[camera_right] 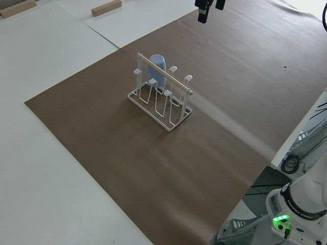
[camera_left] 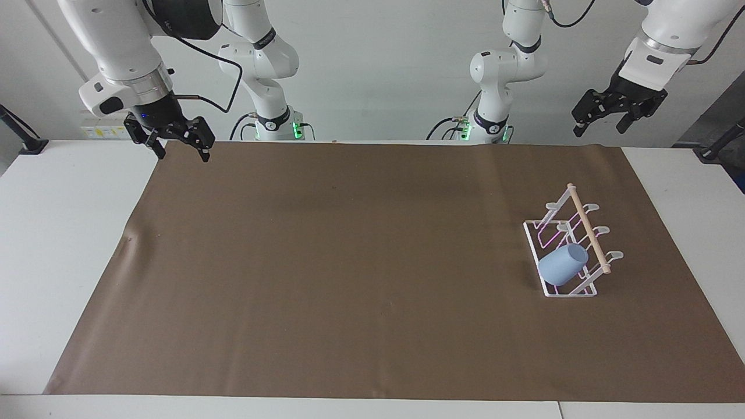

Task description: Hang cup on cup holder

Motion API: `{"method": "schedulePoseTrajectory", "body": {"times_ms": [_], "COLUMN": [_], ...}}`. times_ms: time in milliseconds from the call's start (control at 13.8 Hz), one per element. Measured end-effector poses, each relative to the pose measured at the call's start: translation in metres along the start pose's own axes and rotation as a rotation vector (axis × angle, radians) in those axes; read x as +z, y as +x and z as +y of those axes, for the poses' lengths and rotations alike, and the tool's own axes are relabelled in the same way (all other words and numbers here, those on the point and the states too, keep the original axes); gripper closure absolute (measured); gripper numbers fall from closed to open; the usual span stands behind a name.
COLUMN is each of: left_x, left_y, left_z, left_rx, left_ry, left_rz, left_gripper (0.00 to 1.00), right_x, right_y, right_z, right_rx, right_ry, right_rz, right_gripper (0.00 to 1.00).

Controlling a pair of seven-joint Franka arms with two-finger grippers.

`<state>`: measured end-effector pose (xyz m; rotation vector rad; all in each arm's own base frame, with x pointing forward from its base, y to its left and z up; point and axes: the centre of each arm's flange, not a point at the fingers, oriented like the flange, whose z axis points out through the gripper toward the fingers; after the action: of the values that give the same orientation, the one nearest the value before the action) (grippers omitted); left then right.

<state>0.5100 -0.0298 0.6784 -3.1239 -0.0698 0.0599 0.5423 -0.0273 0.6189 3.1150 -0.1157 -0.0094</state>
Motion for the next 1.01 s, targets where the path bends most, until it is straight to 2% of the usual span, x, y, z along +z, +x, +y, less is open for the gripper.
{"method": "schedulePoseTrajectory", "body": {"times_ms": [1011], "left_x": [0.002], "left_y": [0.002], "left_z": [-0.033], "left_rx": [0.006], "left_ry": [-0.01], "left_rz": [-0.005], "left_gripper": [0.0], "right_x": [0.0], "right_y": [0.0], "right_z": [0.001], "right_rx": [0.001], "right_ry": [0.0], "right_rz": [0.003], "right_gripper": [0.0]}}
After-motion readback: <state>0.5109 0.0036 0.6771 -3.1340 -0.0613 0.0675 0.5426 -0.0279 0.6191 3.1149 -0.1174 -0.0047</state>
